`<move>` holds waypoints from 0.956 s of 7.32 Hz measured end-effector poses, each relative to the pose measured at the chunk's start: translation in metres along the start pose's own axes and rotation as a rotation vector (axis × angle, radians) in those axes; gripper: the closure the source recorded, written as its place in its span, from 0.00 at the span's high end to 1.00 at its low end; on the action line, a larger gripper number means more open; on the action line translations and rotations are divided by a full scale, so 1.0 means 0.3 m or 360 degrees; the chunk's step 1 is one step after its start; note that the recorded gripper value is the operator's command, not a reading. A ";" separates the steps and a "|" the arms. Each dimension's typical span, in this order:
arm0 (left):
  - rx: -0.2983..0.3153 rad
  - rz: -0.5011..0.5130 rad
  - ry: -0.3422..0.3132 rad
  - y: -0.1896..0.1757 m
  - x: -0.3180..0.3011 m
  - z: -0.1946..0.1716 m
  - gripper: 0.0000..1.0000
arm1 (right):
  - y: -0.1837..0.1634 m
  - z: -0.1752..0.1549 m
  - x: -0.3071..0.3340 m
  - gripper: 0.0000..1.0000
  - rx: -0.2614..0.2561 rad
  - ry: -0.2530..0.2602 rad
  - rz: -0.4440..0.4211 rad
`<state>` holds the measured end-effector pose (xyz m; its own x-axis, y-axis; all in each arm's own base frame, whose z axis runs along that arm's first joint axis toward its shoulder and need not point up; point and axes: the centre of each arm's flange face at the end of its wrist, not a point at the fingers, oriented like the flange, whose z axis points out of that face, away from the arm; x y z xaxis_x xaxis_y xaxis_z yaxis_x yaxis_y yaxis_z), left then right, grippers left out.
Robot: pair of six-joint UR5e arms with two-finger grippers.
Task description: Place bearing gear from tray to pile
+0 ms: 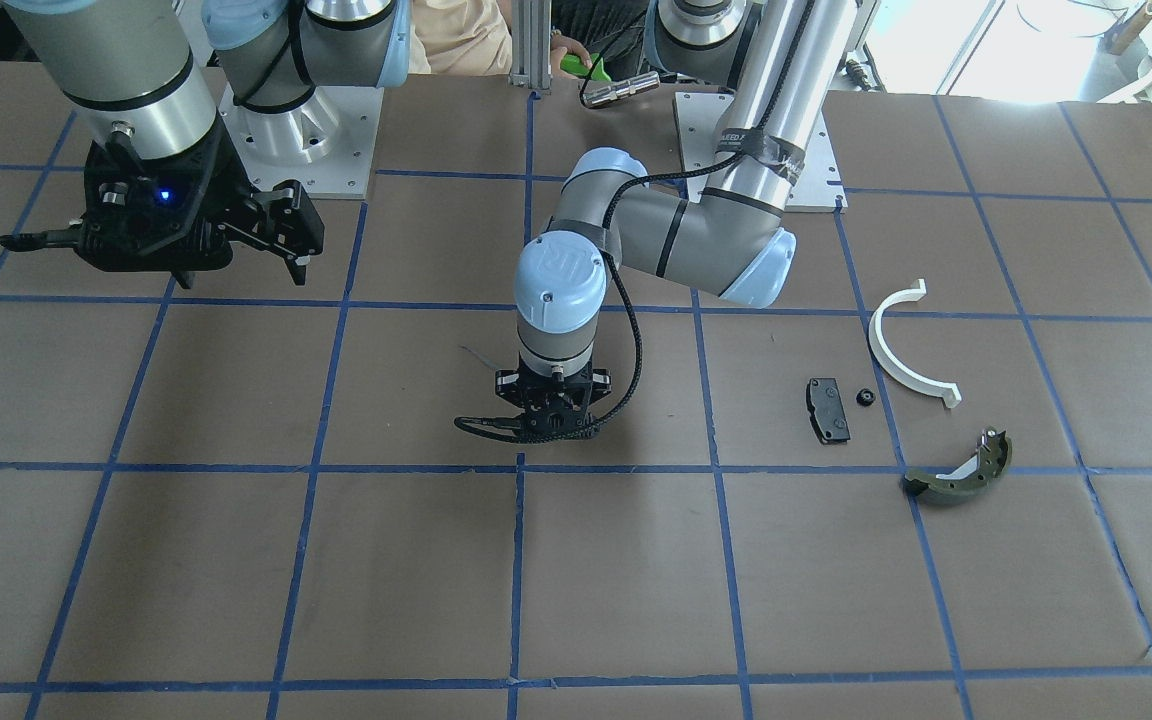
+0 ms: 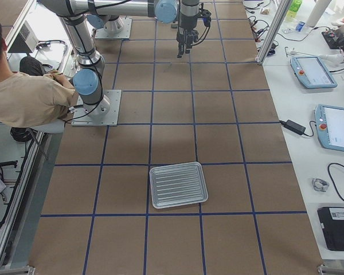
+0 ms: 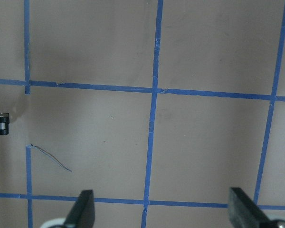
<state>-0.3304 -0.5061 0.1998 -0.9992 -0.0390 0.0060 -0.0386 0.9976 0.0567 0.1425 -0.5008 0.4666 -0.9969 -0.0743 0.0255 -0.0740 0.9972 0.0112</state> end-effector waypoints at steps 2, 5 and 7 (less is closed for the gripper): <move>0.0032 -0.0028 0.0015 -0.086 -0.082 -0.105 0.04 | 0.001 0.001 0.000 1.00 -0.0002 0.0000 -0.0001; -0.0025 0.0107 -0.0005 -0.153 -0.329 -0.199 0.00 | 0.002 0.001 0.000 1.00 -0.0005 0.0000 -0.0001; -0.0070 0.0141 -0.0053 -0.154 -0.513 -0.238 0.00 | 0.002 0.000 0.000 1.00 -0.0004 0.0000 0.0004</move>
<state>-0.1741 -0.5501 0.2674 -0.9985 0.0518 -0.0199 0.0495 0.9936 0.1014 0.1425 -0.5002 0.4665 -0.9971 -0.0720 0.0255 -0.0717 0.9973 0.0133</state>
